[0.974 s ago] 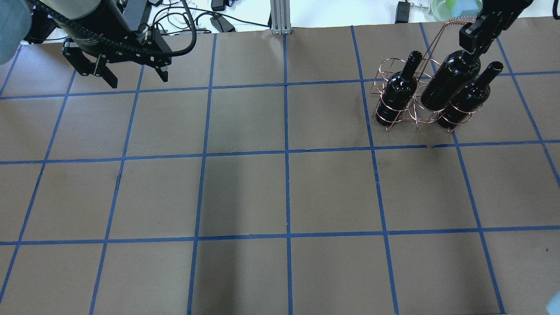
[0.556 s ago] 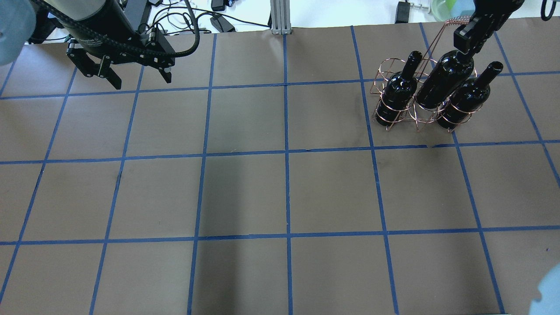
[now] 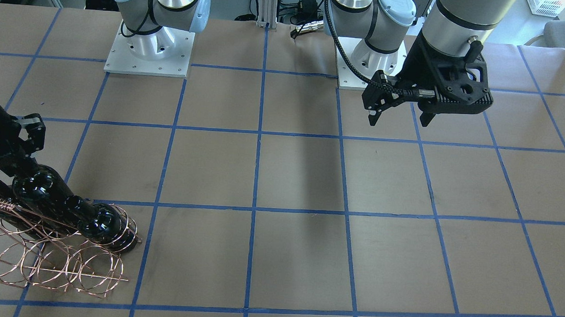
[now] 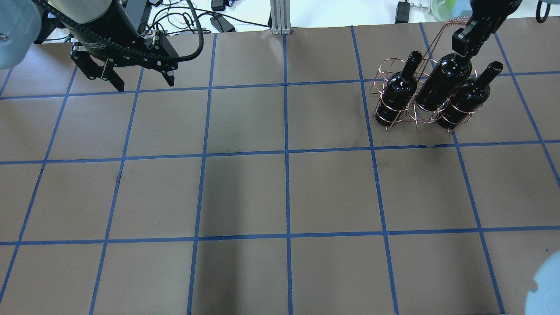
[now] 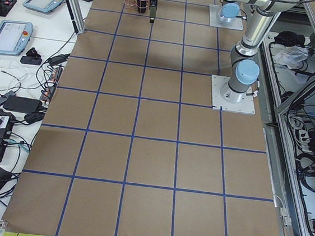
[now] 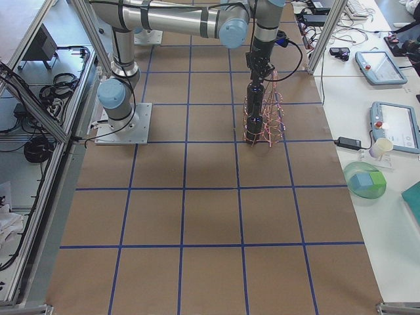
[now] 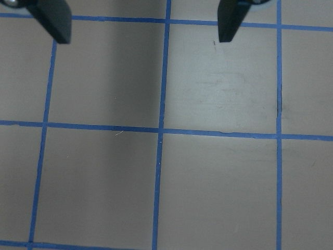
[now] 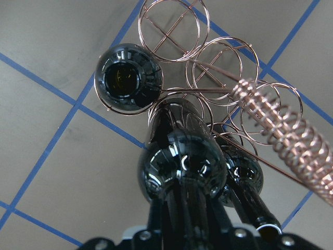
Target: Place wine into wine basket
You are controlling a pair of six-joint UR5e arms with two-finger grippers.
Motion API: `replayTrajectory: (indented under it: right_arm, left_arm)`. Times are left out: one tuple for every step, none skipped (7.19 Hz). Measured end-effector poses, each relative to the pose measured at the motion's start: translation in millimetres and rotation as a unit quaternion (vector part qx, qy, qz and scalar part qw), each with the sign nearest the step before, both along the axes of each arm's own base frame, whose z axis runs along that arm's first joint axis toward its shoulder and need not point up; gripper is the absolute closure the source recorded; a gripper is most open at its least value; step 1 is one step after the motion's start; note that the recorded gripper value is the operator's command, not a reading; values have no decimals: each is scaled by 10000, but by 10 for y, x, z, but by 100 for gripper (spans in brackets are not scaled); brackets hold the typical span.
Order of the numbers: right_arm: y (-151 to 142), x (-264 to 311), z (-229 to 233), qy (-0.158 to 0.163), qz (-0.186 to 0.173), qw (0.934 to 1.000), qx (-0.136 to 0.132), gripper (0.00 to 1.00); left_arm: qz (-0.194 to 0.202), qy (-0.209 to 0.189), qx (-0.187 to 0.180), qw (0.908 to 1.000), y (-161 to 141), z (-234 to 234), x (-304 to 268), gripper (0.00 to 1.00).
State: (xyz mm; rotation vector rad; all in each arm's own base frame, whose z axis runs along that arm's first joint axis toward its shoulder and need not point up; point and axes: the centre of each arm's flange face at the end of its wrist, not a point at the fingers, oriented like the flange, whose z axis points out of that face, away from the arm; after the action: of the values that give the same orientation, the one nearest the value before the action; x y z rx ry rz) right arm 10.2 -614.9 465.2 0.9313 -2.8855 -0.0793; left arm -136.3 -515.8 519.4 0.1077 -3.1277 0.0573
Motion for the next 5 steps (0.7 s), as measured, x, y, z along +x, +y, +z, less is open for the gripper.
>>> replayTrajectory:
  right_arm:
    - [-22,-6,-51,0,61,10000,52,100]
    - [-49,-17,-111,0,140,9998,115,100]
    - [-71,-24,-161,1,221,9996,169,100]
    - [-84,-27,-197,-3,264,9994,208,100]
    - [-100,-32,-245,-9,283,9993,255,100]
  left_arm:
    - [-3,-4,-1,10000,5,1,-2,0]
    - [-2,-10,0,10000,12,2,-2,0]
    - [-2,-15,6,10000,26,-3,-4,0]
    - [-2,-24,26,10000,49,-22,-5,0]
    - [-3,-35,43,10000,70,-40,-4,0]
